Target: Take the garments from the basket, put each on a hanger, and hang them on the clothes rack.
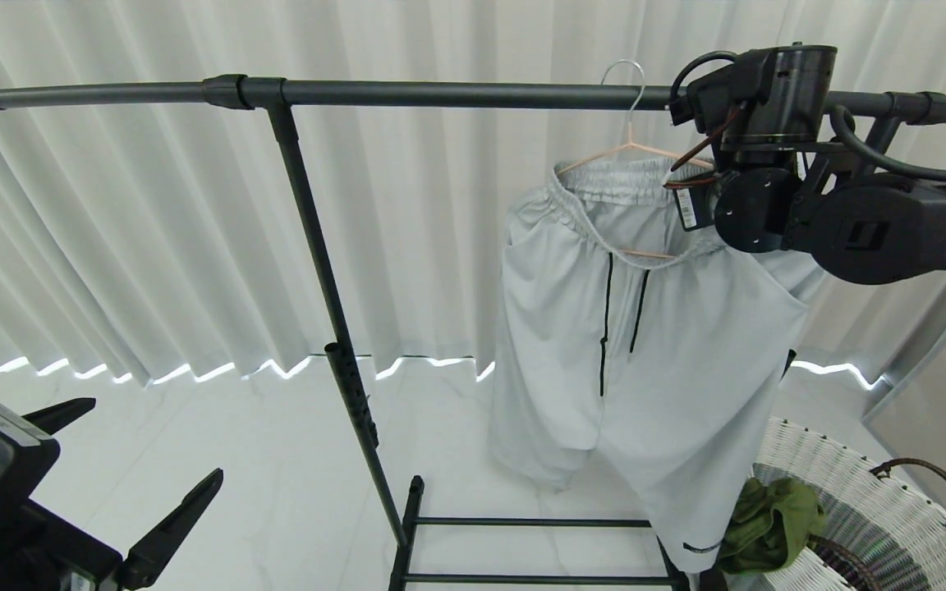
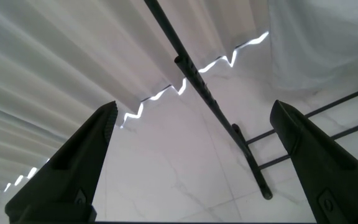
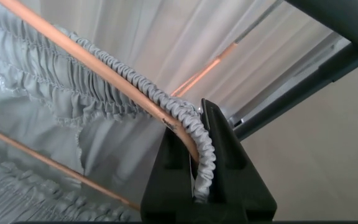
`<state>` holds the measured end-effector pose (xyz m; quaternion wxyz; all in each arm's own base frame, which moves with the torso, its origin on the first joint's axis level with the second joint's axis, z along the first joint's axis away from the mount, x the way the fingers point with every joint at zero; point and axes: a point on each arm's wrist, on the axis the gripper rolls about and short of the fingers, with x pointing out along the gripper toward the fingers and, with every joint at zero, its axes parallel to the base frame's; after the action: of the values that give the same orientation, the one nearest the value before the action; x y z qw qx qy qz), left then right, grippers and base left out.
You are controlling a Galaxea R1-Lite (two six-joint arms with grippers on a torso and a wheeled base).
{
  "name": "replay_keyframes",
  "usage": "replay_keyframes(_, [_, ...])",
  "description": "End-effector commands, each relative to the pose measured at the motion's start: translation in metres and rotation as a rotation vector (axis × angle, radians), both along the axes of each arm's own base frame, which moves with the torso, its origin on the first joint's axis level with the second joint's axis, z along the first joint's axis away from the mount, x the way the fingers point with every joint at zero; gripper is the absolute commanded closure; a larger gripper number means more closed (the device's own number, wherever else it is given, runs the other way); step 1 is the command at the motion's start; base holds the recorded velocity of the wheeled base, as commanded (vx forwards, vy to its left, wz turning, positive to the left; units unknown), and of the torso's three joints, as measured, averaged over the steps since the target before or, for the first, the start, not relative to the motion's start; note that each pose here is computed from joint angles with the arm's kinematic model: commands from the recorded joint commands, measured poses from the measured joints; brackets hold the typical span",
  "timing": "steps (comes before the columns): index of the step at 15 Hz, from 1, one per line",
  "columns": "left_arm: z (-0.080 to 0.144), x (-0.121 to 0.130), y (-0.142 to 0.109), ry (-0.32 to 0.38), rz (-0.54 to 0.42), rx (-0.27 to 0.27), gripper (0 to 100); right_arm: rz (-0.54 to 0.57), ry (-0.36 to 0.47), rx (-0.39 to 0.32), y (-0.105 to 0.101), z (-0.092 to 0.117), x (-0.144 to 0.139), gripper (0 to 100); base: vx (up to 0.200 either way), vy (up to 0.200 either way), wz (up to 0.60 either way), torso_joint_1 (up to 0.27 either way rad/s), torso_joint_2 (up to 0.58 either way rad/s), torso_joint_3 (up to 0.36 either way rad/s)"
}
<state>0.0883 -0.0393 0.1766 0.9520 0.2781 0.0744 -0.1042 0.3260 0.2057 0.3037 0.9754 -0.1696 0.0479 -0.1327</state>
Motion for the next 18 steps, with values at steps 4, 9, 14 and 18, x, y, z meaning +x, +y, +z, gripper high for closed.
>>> replay_keyframes(4, [0.000,0.000,0.000,0.001,-0.001,0.000,0,0.034,-0.001,-0.002,0.012,0.000,-0.005,100,0.000,0.000,0.00,0.000,0.00,0.000])
replay_keyframes(9, [0.001,-0.001,0.001,-0.006,0.001,-0.003,0,0.092,0.011,-0.013,0.035,-0.007,-0.013,100,0.000,0.000,0.00,0.000,0.00,0.000])
replay_keyframes(14, [0.001,-0.002,0.001,-0.009,0.001,-0.004,0,0.102,0.011,-0.013,0.037,-0.006,-0.016,0,0.000,0.000,0.00,0.000,0.00,0.000])
replay_keyframes(18, [0.001,-0.001,0.001,-0.009,0.000,-0.003,0,0.136,-0.008,0.011,0.047,-0.004,-0.025,0,0.000,0.000,0.00,0.000,0.00,0.000])
